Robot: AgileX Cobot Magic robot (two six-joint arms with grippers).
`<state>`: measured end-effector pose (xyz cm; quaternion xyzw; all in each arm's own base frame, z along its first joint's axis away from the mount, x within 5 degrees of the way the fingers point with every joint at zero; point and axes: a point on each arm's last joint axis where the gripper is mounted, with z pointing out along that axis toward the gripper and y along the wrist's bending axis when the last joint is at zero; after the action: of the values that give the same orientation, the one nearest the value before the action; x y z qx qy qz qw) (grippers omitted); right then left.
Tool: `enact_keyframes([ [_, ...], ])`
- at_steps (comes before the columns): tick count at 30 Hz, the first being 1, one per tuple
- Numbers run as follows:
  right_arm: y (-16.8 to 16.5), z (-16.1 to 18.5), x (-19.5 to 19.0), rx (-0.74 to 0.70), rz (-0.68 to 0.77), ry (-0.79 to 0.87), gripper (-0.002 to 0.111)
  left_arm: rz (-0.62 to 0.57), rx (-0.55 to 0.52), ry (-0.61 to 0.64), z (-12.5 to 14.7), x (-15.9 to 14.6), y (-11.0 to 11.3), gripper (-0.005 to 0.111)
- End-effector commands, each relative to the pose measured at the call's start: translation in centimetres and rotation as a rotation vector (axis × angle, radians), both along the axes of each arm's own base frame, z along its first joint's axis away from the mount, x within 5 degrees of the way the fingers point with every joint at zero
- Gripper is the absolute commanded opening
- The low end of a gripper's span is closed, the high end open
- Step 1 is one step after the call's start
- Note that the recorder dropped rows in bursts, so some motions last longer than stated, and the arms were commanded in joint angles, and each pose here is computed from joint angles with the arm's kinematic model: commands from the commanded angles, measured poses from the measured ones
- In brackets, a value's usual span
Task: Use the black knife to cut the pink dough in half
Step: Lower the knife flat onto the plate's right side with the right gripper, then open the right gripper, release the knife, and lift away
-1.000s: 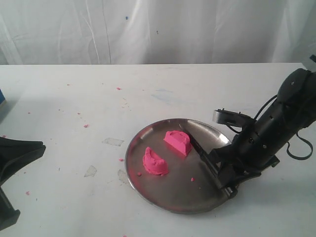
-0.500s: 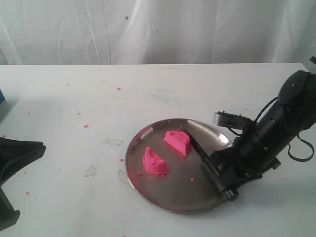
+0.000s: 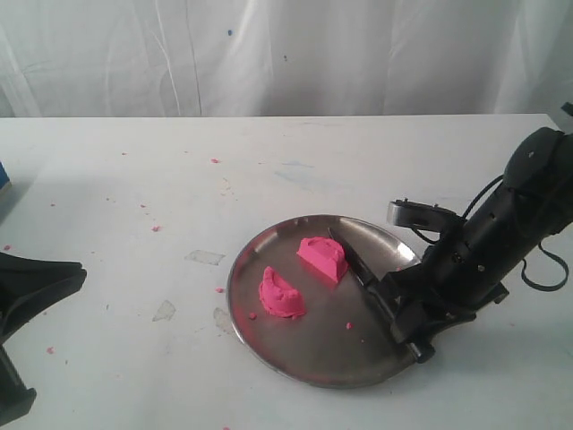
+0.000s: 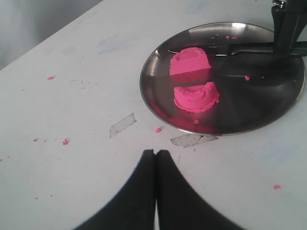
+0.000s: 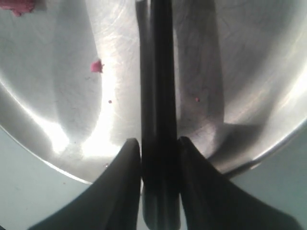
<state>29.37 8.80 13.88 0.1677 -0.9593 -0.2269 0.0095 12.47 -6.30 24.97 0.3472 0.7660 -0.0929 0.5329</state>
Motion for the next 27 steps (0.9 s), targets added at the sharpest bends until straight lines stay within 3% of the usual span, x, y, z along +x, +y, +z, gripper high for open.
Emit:
enact_keyframes([
  [1,-0.2,0.1,0.0,-0.012,0.013,-0.025,0.025,-0.001,-0.033,0.017,-0.1,-0.2,-0.1,0.000],
  [6,-0.3,0.1,0.1,-0.026,0.020,-0.036,0.026,-0.001,-0.033,0.017,-0.1,-0.2,-0.1,0.000],
  [13,-0.4,0.3,0.3,-0.040,0.027,-0.052,0.046,-0.001,-0.033,0.017,-0.1,-0.2,-0.1,0.000],
  [19,-0.1,5.7,0.8,-0.007,0.047,-0.098,0.046,0.000,-0.035,0.018,-0.1,-0.2,-0.1,0.000],
  [23,-1.9,7.9,0.5,-0.181,-0.016,-0.289,0.044,0.002,-0.035,0.017,-0.1,-0.2,-0.1,0.000],
  [27,-4.4,8.1,-0.7,-0.389,-0.158,-0.416,0.032,0.002,-0.035,0.017,-0.1,-0.2,-0.1,0.000],
])
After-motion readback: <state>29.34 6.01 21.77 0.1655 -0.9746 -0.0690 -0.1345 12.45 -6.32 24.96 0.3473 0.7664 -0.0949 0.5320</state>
